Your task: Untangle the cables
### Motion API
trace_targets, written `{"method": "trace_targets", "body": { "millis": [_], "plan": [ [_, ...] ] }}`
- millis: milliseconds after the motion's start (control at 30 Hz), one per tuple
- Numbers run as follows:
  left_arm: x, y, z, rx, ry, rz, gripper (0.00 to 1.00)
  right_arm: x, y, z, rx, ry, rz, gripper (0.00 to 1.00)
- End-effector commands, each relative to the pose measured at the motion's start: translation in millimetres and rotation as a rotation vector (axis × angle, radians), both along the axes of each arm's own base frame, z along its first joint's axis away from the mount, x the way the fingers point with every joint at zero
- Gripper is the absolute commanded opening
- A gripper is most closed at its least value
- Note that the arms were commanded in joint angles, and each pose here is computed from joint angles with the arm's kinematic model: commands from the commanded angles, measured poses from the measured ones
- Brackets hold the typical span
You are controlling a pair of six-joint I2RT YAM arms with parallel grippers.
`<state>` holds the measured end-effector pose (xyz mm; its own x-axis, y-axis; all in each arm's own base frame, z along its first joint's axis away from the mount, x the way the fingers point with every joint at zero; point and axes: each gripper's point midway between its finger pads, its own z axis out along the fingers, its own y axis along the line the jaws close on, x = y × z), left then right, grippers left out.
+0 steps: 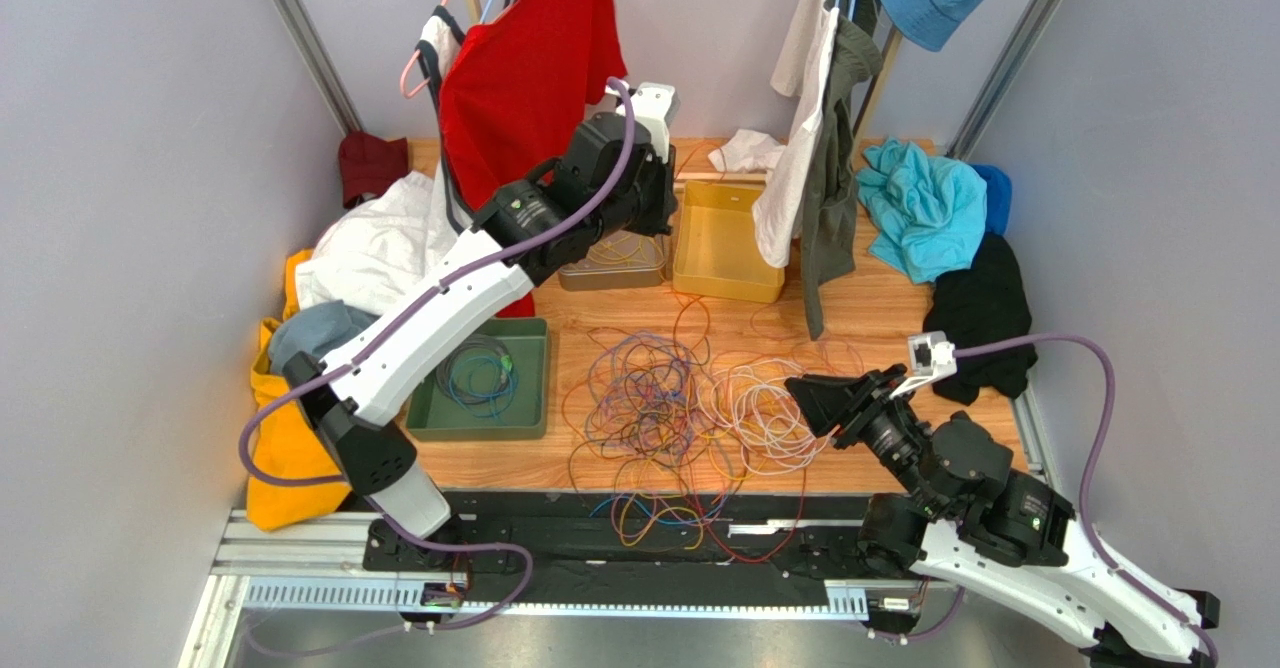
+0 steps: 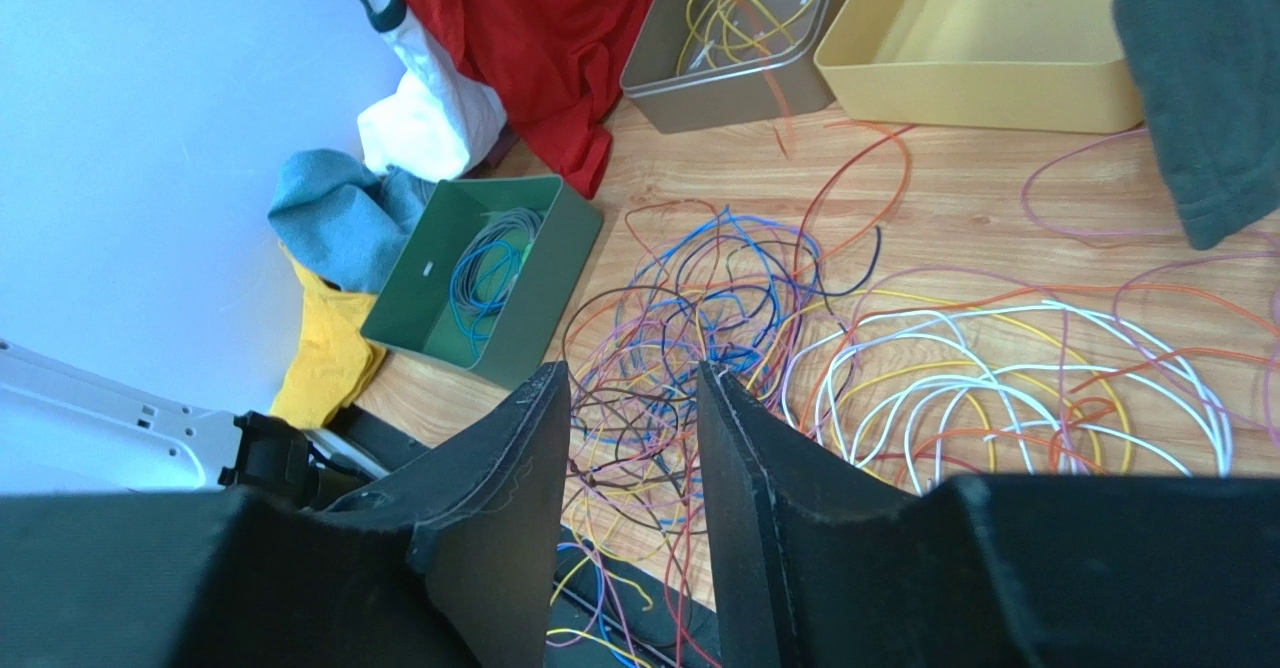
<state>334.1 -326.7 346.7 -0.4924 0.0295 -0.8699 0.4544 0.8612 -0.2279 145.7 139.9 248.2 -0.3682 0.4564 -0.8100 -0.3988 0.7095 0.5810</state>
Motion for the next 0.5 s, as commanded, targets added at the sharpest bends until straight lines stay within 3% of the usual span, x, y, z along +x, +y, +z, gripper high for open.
{"method": "trace_targets", "body": {
  "millis": [0,467],
  "plan": [
    [23,-23,22,-0.09,-0.057,-0.033,0.0,0,-11,11,0.018,-0.002,-0.034,0.4],
    [101,-37,47,-0.169,-0.109,-0.015,0.0,3,-26,20,-0.013,-0.037,-0.08,0.4]
  ]
}}
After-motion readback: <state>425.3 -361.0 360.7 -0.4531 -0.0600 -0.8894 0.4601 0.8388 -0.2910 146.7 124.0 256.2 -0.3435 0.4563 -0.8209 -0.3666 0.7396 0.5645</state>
